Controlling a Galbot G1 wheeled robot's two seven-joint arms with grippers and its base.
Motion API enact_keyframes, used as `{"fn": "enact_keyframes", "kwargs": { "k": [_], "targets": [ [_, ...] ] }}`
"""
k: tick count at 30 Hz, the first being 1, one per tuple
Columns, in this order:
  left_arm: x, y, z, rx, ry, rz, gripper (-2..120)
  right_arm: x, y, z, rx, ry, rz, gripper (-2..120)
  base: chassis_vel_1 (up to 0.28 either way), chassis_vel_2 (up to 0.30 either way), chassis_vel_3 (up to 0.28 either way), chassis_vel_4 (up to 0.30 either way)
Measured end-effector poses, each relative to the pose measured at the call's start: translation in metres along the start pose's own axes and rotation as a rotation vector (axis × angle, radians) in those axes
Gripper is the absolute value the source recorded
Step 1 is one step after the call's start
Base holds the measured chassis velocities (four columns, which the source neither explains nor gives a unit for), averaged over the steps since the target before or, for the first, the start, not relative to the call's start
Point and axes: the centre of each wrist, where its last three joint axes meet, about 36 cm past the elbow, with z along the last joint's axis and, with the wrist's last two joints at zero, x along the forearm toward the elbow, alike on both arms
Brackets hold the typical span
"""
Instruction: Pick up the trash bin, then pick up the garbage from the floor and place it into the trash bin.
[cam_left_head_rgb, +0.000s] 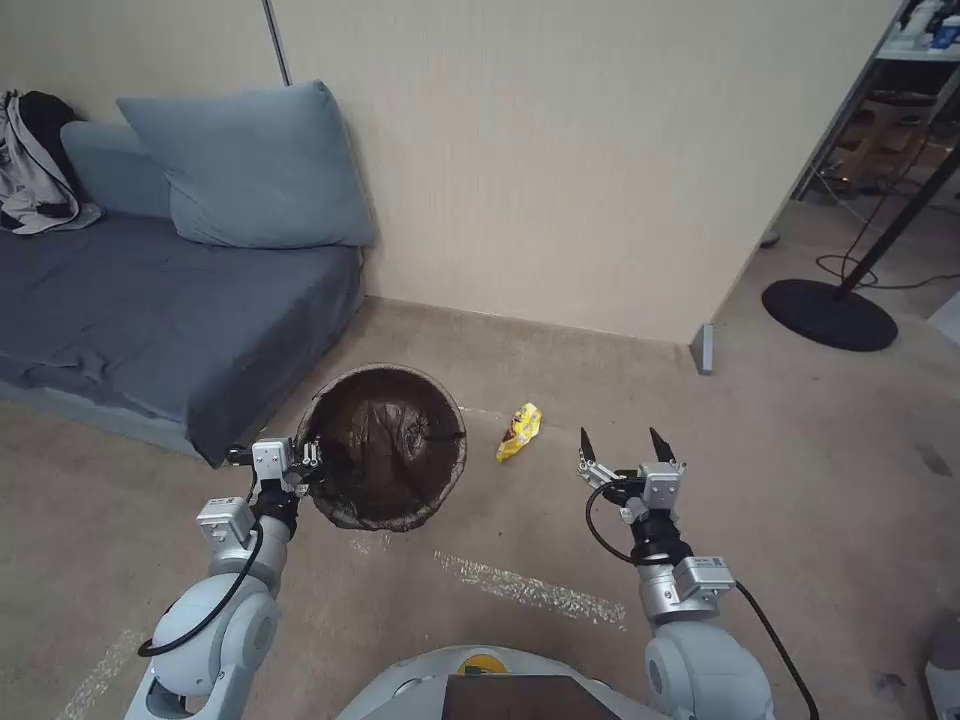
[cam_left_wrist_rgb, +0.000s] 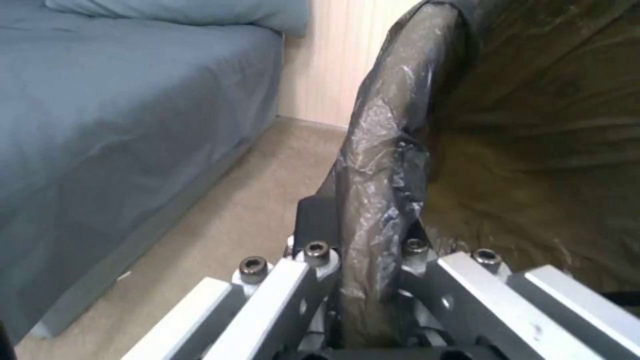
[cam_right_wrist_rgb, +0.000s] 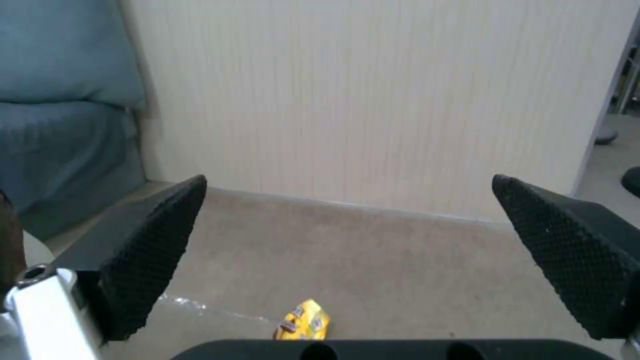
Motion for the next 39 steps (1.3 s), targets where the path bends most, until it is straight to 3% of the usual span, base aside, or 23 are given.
{"fn": "enact_keyframes", "kwargs": {
  "k": [26,39],
  "targets": [
    [0.003,0.001,-0.001,0.001,-0.01,0.004,3,0.001,0.0,0.002,0.006,0.007,0.009,100,-0.096,0.098,0.097,-0.102],
    [-0.001,-0.008,-0.012,0.001,-0.005,0.066,3,-0.028,-0.011,0.02,-0.041,0.111,0.085,100,0.0,0.0,0.0,0.0]
  ]
}}
